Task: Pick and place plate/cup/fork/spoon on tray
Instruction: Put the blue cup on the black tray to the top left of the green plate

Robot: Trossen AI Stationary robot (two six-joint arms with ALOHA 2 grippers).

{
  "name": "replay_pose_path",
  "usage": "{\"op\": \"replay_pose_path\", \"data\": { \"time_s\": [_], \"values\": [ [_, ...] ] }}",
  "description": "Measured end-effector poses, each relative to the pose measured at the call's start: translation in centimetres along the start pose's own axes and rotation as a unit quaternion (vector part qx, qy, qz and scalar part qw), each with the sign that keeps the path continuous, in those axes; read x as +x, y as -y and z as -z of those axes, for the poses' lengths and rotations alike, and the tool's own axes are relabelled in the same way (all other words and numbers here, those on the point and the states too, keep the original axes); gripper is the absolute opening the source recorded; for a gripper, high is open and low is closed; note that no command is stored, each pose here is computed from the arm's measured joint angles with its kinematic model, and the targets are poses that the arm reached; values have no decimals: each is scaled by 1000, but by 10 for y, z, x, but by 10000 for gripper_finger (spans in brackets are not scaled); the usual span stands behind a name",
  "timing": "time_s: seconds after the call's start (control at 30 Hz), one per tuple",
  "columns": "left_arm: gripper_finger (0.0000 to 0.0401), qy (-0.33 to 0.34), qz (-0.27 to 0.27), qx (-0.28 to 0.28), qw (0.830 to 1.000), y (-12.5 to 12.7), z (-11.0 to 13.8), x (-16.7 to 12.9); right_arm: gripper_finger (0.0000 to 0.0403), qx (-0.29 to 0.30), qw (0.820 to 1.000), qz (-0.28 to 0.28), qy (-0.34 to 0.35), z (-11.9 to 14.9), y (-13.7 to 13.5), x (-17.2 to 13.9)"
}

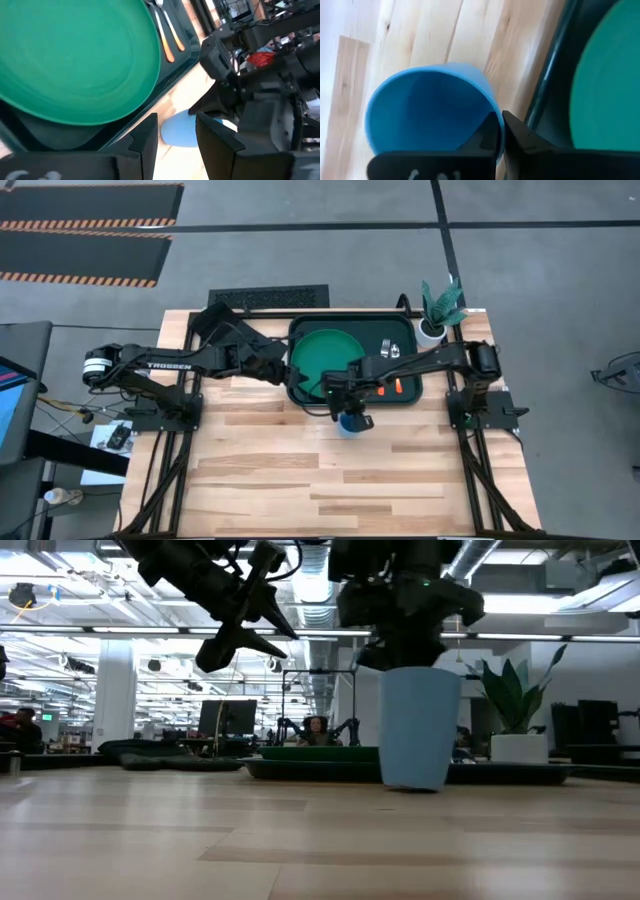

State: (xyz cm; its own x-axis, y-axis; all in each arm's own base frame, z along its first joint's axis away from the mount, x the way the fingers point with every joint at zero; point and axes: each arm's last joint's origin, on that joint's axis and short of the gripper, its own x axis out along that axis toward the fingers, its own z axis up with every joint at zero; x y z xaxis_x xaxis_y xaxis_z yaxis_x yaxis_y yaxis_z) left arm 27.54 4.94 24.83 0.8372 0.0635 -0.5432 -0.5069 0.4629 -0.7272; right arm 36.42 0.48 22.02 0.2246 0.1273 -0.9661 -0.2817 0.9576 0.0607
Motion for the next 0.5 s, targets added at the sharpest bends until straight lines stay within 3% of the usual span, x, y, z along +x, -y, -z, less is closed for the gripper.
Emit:
{"op": "replay_pose_path", "data": {
  "time_s": [0.27, 0.5],
  "values": [
    [116, -24, -22, 13, 999, -5, 4, 0, 74, -44, 999, -14, 2, -18, 5, 6],
    [116, -43, -27, 15, 999, -7, 6, 0, 140, -50, 999, -17, -3, -18, 4, 1]
  ]
}}
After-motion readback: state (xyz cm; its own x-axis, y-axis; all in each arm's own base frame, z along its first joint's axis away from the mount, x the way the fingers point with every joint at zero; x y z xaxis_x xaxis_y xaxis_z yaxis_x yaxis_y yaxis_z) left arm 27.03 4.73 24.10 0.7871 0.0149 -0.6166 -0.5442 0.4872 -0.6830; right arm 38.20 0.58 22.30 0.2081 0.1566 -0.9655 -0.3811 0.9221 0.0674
